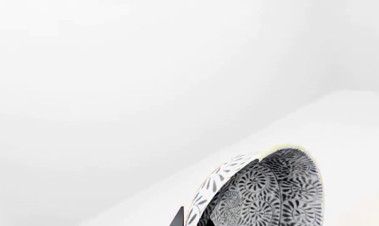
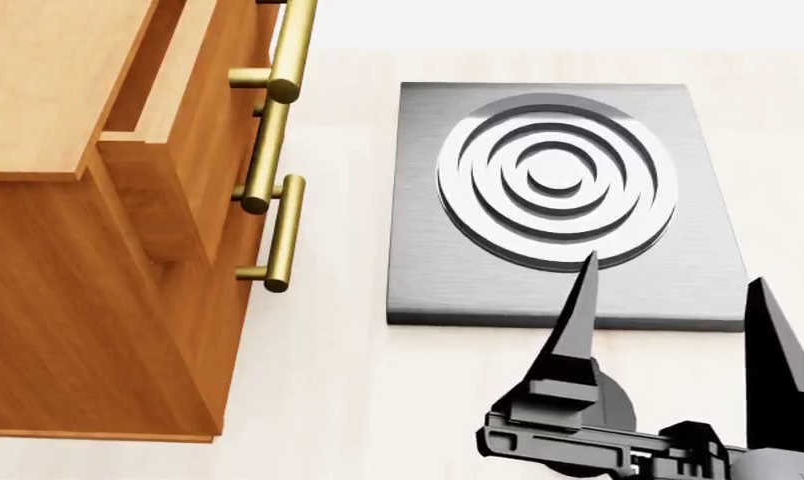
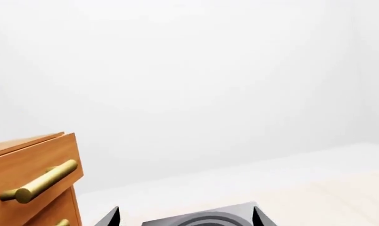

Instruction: Pick the akita bowl on the wooden cabinet and place it on the plate.

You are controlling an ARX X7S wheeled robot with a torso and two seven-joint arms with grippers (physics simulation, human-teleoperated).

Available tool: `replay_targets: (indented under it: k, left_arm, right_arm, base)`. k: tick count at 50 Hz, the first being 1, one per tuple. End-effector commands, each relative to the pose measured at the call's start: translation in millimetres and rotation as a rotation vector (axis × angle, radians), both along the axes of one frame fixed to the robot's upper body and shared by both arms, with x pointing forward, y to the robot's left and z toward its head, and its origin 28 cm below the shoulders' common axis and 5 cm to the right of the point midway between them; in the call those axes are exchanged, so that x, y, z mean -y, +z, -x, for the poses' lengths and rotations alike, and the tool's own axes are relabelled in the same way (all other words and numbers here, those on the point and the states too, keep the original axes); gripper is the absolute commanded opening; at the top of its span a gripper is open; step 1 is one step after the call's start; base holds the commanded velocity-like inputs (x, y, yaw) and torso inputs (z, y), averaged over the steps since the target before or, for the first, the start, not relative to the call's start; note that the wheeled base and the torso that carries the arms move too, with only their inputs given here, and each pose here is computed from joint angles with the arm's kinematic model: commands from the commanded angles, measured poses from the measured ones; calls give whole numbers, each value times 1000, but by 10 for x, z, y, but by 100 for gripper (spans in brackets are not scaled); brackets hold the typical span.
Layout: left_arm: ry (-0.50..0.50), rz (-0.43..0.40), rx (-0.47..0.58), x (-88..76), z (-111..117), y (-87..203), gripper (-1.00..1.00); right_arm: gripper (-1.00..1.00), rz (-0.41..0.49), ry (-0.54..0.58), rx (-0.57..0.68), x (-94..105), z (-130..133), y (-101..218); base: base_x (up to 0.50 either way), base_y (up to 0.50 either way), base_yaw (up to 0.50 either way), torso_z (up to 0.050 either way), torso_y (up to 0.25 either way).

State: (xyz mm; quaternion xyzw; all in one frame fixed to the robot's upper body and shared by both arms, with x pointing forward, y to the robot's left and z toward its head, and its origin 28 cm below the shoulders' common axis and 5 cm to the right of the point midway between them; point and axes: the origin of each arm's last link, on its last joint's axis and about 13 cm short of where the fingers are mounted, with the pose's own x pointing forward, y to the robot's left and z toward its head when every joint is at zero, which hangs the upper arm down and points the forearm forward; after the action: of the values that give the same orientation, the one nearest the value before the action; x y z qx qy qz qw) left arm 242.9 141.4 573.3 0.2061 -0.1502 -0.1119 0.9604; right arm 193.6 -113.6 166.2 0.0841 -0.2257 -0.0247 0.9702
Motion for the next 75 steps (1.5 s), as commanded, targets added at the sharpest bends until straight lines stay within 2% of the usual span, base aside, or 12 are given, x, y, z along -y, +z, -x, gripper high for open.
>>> replay_targets:
  k: [1, 4, 6, 17, 27, 44, 66, 75]
  left_arm:
    - [-35, -41, 37, 119, 189, -12, -100]
    - [-58, -60, 42, 184, 226, -40, -100]
    - [-59, -30, 25, 202, 225, -57, -100]
    - [-132, -76, 15, 397, 330, -172, -100]
    - [-164, -113, -23, 550, 270, -309, -100]
    - [-214, -103, -99, 648, 17, -634, -100]
    - [-243, -119, -159, 744, -102, -886, -100]
    - [-235, -116, -188, 723, -210, -1034, -100]
  right_arm:
    - [100, 5, 9, 10, -24, 27, 25]
    - [100, 5, 9, 13, -26, 38, 34]
    - [100, 4, 9, 17, -23, 51, 44]
    - [100, 6, 9, 32, -24, 80, 82]
    - [100, 1, 5, 37, -12, 88, 93]
    - [100, -5, 6, 49, -6, 107, 125]
    - [100, -10, 0, 57, 10, 119, 149]
    - [100, -10, -2, 60, 13, 123, 154]
  base:
    - [0, 0, 0, 0, 0]
    - [0, 0, 0, 0, 0]
    - [0, 0, 0, 0, 0]
    - [0, 0, 0, 0, 1]
    - [0, 0, 0, 0, 0]
    - [0, 0, 0, 0, 1]
    - [0, 0, 0, 0, 0]
    - [0, 0, 0, 0, 0]
